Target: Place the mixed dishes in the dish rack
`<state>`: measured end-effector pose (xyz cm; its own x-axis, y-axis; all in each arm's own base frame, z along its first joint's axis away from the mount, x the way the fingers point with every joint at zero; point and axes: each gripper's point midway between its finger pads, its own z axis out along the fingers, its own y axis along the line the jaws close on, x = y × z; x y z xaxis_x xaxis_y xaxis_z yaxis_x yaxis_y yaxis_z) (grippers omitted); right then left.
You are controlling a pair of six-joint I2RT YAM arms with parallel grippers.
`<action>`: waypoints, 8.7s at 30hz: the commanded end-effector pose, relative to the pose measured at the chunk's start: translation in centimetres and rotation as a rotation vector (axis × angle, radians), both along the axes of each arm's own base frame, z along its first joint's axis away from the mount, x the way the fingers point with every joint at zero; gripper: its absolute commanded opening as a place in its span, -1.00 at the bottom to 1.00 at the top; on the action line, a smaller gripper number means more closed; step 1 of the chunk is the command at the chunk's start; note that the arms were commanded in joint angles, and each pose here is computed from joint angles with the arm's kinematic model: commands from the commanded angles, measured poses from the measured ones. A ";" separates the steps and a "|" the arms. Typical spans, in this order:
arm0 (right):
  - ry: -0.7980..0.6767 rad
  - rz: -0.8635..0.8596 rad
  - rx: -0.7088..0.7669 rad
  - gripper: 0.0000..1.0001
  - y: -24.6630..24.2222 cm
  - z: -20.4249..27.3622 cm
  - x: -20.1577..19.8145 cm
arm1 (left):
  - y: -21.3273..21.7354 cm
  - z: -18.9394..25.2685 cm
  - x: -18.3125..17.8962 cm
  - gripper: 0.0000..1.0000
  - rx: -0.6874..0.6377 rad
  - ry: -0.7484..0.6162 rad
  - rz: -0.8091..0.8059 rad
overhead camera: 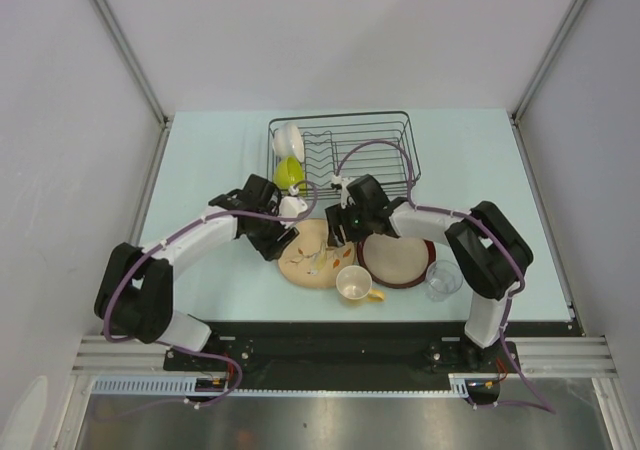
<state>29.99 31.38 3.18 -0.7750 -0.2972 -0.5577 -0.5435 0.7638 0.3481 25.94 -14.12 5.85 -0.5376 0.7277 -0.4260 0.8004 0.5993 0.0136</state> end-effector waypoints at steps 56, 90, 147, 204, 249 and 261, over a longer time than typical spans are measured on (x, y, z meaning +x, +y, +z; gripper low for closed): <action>-0.582 -0.007 0.075 -1.00 0.2 25.2 4.5 | 7.8 10.6 8.7 0.41 -0.088 -0.250 0.367; -1.389 0.000 -0.317 -1.00 -3.1 41.1 19.0 | 10.3 8.7 9.7 0.41 -0.067 -0.232 0.435; -1.474 0.094 -0.453 -1.00 -6.2 33.7 20.8 | 11.4 6.2 9.8 0.40 -0.100 -0.141 0.496; -1.415 0.335 -0.280 0.30 6.2 24.8 20.0 | 11.6 5.1 9.7 0.40 -0.087 -0.139 0.498; -1.039 -0.421 -0.251 0.99 -10.9 32.7 26.0 | 11.6 6.8 9.3 0.40 -0.090 -0.164 0.499; -0.423 -0.887 0.140 0.99 -27.8 25.6 10.8 | 11.3 14.0 8.8 0.40 -0.103 -0.280 0.403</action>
